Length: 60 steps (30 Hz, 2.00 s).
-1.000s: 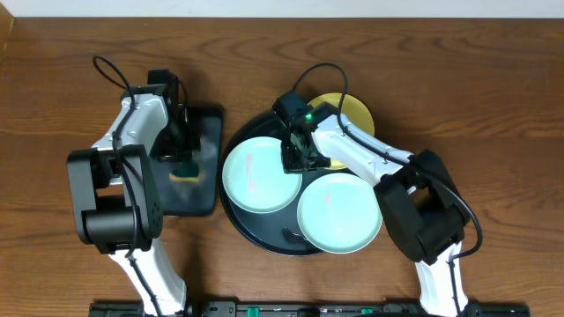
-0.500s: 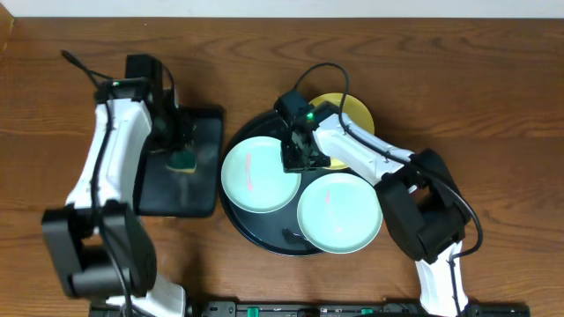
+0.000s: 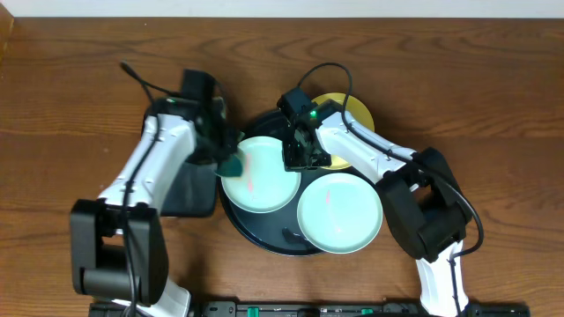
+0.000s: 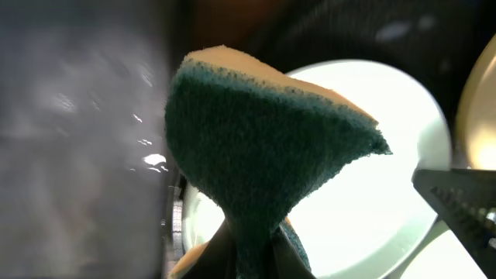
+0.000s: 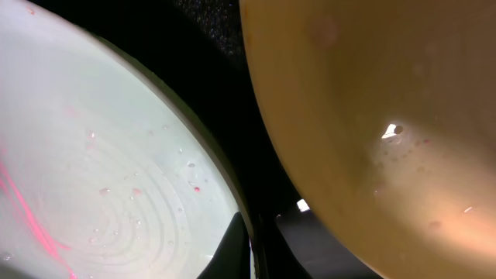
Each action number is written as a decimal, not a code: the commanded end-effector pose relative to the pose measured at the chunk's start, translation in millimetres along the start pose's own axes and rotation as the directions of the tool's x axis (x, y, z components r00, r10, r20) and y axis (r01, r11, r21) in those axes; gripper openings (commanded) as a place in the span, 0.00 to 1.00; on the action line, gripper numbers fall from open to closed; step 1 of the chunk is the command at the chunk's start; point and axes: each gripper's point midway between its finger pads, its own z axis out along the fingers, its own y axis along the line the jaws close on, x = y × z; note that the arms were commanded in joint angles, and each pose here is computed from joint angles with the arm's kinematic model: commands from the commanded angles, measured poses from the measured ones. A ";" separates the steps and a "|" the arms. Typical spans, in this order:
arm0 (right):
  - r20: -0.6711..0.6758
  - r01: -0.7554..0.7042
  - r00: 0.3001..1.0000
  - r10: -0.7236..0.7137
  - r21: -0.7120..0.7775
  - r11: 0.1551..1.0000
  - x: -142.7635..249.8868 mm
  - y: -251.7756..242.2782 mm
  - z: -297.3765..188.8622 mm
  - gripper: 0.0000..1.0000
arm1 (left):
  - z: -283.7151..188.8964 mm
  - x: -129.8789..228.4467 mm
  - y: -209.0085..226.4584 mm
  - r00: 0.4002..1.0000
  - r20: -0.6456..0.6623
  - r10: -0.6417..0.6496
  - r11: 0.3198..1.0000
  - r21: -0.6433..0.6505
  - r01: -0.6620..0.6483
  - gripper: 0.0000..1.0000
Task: Clean dirty plates on tray and stack at the side
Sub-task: 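Carry the sponge with left gripper onto the held pale green plate, then scrub the plate surface with the sponge while right gripper holds rim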
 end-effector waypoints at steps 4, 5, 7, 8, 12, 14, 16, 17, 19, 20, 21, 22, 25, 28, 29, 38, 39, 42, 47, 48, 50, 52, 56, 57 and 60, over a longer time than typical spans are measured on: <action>-0.024 0.010 1.000 -0.011 -0.020 1.000 2.8 5.5 10.0 0.01 | 31.1 24.2 7.5 0.995 -0.031 -0.091 0.984 -0.158 0.085 0.08; -0.023 0.010 1.000 -0.011 -0.021 1.000 2.6 5.6 10.0 0.01 | 34.4 26.3 8.6 0.995 -0.032 -0.098 0.980 -0.180 0.090 0.07; -0.023 0.010 1.000 -0.011 -0.020 1.000 2.6 5.5 10.1 0.01 | 42.7 30.3 8.0 0.994 -0.042 -0.104 0.974 -0.208 0.093 0.07; -0.023 0.010 1.000 -0.011 -0.018 1.000 2.5 5.2 10.1 0.01 | 47.7 32.4 5.7 0.993 -0.051 -0.106 0.973 -0.212 0.093 0.07; -0.023 0.010 1.000 -0.010 -0.018 1.000 2.6 5.0 10.1 0.01 | 65.7 42.7 -2.1 0.992 -0.094 -0.081 0.972 -0.226 0.058 0.07; -0.023 0.010 1.000 -0.010 -0.017 1.000 2.6 5.0 10.1 0.01 | 70.6 48.9 -7.5 0.991 -0.119 -0.061 0.975 -0.221 0.033 0.07; -0.022 0.010 1.000 -0.010 -0.014 1.000 2.5 4.4 10.1 0.01 | 71.8 54.5 -20.4 0.987 -0.160 0.003 0.988 -0.154 -0.027 0.07; -0.022 0.010 1.000 -0.010 -0.014 1.000 2.5 4.3 10.1 0.01 | 71.6 57.9 -33.8 0.980 -0.190 0.059 0.995 -0.071 -0.074 0.08; -0.022 0.010 1.000 -0.010 -0.014 1.000 2.5 4.3 10.1 0.01 | 69.8 62.8 -58.8 0.964 -0.218 0.151 0.987 0.091 -0.134 0.07; -0.022 0.010 1.000 -0.010 -0.014 1.000 2.5 4.3 10.1 0.01 | 67.5 64.4 -71.2 0.957 -0.222 0.188 0.973 0.173 -0.151 0.07; -0.022 0.010 1.000 -0.010 -0.014 1.000 2.5 4.3 10.1 0.01 | 66.2 64.3 -78.0 0.955 -0.219 0.202 0.964 0.216 -0.154 0.07; -0.022 0.010 1.000 -0.010 -0.014 1.000 2.5 4.3 10.1 0.01 | 64.8 62.6 -84.2 0.955 -0.213 0.205 0.956 0.253 -0.149 0.07; -0.024 0.010 1.000 -0.010 -0.013 1.000 2.9 4.1 10.1 0.01 | 65.3 51.7 -86.3 0.964 -0.173 0.200 0.952 0.267 -0.150 0.07; -0.024 0.010 1.000 -0.010 -0.012 1.000 3.0 4.0 10.2 0.01 | 70.3 35.6 -65.4 0.986 -0.130 0.103 0.986 0.144 -0.084 0.07; -0.024 0.010 1.000 -0.010 -0.012 1.000 3.0 4.0 10.2 0.01 | 72.0 29.3 -53.5 0.993 -0.108 0.055 0.996 0.076 -0.047 0.07; -0.025 0.009 1.000 -0.009 -0.012 1.000 3.8 3.2 11.3 0.01 | 62.8 -0.4 2.7 0.988 0.083 -0.130 0.962 -0.229 0.146 0.07; -0.025 0.009 1.000 -0.009 -0.012 1.000 3.8 3.2 11.3 0.01 | 60.0 -1.6 6.5 0.986 0.097 -0.137 0.955 -0.250 0.158 0.07; -0.025 0.009 1.000 -0.009 -0.012 1.000 3.9 3.2 11.4 0.01 | 52.9 -2.0 20.3 0.981 0.129 -0.142 0.931 -0.321 0.177 0.07; -0.029 0.007 1.000 -0.007 -0.010 1.000 4.9 2.1 12.2 0.01 | 51.2 15.6 25.9 0.987 0.060 -0.148 0.921 -0.355 0.160 0.07; -0.034 0.006 0.999 -0.006 -0.016 1.000 5.8 3.0 12.1 0.01 | 52.6 20.8 22.2 0.990 0.026 -0.140 0.931 -0.336 0.141 0.07; -0.061 0.001 0.998 -0.003 -0.039 0.999 10.7 5.7 11.7 0.01 | 56.1 31.0 9.9 0.994 -0.053 -0.097 0.960 -0.269 0.079 0.07; -0.110 -0.015 0.994 0.005 -0.086 0.996 18.7 10.9 9.9 0.01 | 58.3 38.8 -3.0 0.992 -0.112 -0.059 0.981 -0.192 0.037 0.07; -0.177 -0.051 0.984 0.020 -0.171 0.984 25.2 15.7 5.2 0.01 | 59.4 46.7 -19.3 0.986 -0.166 -0.025 0.995 -0.095 0.009 0.07; -0.182 -0.061 0.983 0.027 -0.183 0.981 24.5 14.5 5.3 0.01 | 59.5 48.2 -22.6 0.984 -0.176 -0.015 0.997 -0.075 0.002 0.07; -0.191 -0.083 0.980 0.046 -0.191 0.978 23.5 7.0 7.3 0.01 | 59.1 52.3 -33.9 0.979 -0.202 0.025 1.000 -0.003 -0.026 0.07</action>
